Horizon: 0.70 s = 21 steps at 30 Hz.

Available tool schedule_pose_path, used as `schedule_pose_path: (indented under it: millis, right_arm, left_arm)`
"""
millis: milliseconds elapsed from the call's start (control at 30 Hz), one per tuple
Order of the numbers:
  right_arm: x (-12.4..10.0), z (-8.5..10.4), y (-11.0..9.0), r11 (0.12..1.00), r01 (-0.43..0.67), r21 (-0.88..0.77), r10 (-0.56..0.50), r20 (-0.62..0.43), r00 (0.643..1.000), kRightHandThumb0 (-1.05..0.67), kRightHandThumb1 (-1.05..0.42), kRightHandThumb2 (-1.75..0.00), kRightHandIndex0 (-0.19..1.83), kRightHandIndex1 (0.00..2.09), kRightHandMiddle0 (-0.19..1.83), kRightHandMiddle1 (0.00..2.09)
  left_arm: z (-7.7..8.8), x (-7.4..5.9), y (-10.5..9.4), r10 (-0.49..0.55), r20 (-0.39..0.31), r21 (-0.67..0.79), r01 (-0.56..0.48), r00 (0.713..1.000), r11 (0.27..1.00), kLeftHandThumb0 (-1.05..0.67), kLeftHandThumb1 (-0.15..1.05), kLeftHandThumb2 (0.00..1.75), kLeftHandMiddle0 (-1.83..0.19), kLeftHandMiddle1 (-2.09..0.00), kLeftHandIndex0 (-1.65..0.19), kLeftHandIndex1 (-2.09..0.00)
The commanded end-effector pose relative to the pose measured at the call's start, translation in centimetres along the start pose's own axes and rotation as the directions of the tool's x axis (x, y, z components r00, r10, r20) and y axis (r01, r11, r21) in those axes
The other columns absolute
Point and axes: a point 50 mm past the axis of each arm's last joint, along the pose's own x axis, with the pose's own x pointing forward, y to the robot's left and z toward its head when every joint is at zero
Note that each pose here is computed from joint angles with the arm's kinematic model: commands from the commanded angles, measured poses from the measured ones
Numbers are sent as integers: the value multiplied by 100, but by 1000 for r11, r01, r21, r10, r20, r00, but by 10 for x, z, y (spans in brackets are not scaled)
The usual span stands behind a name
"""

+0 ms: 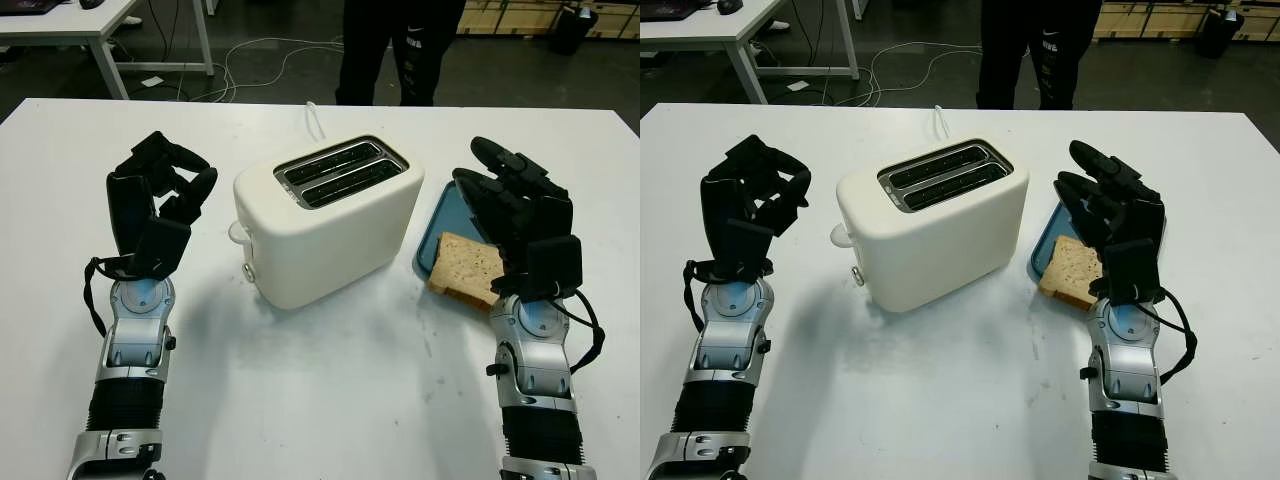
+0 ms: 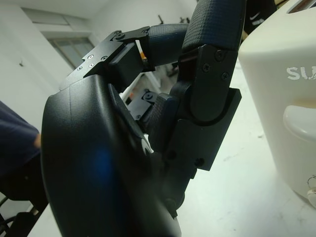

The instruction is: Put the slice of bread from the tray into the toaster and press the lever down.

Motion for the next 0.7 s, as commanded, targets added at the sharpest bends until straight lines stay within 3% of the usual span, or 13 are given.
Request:
schedule_pose_path:
  millis: [0,300,433,567,667]
  right_arm:
    - [-1,-1,-2,1000,-7,-20,7,7,1000,-43,-85,0,80,35,88,0]
    - [-2,0,-5,997,-44,-61,46,27,999,-41,-86,0,81,34,87,0]
    - [-8,11,-8,963,-87,-255,113,86,990,-41,-85,0,81,34,85,0]
    - [-29,32,-15,784,-129,-607,280,160,947,-44,-80,0,77,21,78,0]
    - [-49,36,-17,618,-168,-768,394,117,912,-53,-77,0,69,13,66,0]
  left_arm:
    - [1,0,-2,-5,13,-2,5,1000,1000,-100,92,19,-93,-154,-81,-133]
    - [-1,-3,-3,-5,5,-8,5,1000,1000,-101,92,20,-94,-155,-82,-133]
    - [-2,-4,-1,-2,0,-11,2,1000,1000,-101,92,22,-94,-156,-82,-134]
    - [-3,-5,0,-2,4,-14,2,1000,1000,-100,92,21,-93,-156,-81,-134]
    - [-4,-5,1,-6,4,-22,6,1000,1000,-100,92,20,-93,-156,-81,-134]
